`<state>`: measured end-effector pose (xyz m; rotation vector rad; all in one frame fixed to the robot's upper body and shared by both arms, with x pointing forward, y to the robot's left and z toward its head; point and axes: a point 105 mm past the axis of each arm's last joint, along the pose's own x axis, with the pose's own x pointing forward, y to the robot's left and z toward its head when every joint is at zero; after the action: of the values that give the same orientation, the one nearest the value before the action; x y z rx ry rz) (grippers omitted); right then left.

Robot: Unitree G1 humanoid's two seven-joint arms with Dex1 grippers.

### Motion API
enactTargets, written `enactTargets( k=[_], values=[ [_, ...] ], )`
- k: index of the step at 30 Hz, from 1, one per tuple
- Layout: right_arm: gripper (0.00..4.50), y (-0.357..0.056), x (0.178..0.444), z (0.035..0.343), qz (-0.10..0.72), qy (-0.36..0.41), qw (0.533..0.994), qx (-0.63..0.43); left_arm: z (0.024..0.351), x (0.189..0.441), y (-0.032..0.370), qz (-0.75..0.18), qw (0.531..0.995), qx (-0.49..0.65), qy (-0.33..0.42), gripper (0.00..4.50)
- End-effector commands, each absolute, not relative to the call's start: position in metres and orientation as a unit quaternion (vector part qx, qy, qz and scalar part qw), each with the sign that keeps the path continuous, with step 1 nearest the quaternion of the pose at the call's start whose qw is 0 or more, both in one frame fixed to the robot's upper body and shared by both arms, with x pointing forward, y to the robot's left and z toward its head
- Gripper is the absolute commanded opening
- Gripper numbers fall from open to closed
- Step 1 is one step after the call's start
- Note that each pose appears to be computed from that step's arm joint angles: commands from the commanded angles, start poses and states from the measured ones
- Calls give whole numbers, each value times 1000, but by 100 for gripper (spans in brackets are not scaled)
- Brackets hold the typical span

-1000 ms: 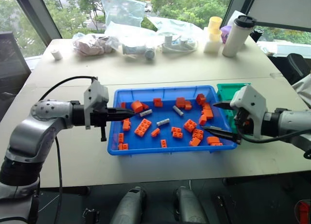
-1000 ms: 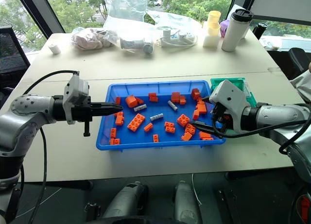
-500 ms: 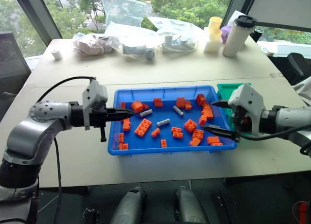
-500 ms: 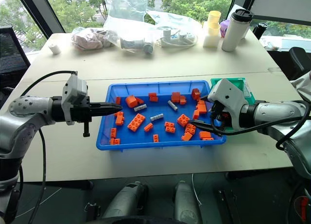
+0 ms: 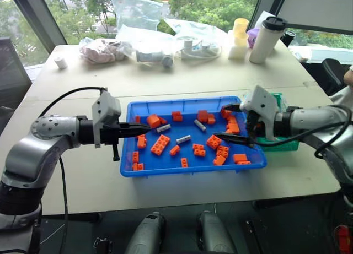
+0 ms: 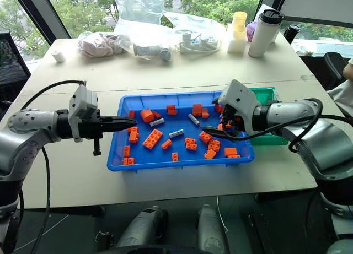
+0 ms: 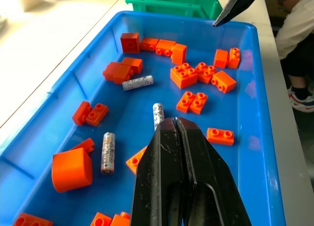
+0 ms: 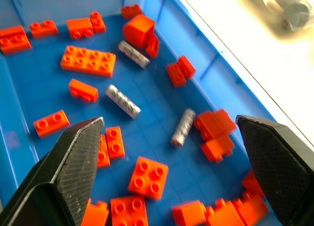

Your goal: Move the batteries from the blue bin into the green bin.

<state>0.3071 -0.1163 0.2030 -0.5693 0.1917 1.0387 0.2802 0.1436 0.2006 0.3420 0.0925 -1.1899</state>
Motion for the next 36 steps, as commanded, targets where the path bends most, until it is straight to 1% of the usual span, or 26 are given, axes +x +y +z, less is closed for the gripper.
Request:
enactTargets(
  k=[1,5,9,12,18,23,26,33,34,35,36],
  values=[
    [446,-86,329,195,512,83,807,-281,214,281,149,-541,822,180,17,0],
    [446,-57,348,188,541,87,790,-275,218,282,154,-530,829,181,14,0],
    [446,-30,373,171,547,104,778,-289,221,281,158,-517,836,184,12,0],
    [446,-17,385,160,548,110,772,-302,221,279,160,-510,840,184,12,0],
    [446,-5,400,139,544,120,753,-351,220,277,157,-504,844,185,7,0],
    [446,-2,398,127,558,138,739,-352,220,276,158,-499,846,188,8,0],
    [379,2,395,122,565,146,734,-347,219,277,158,-497,846,192,8,0],
    [26,7,395,121,564,149,741,-334,219,279,157,-495,847,193,4,0],
    [1,7,396,123,562,147,744,-331,219,279,157,-494,847,194,4,0],
    [1,7,396,125,561,146,746,-329,219,279,156,-494,847,194,4,0],
    [1,2,399,132,549,136,755,-332,219,279,156,-495,847,194,4,0]
  ],
)
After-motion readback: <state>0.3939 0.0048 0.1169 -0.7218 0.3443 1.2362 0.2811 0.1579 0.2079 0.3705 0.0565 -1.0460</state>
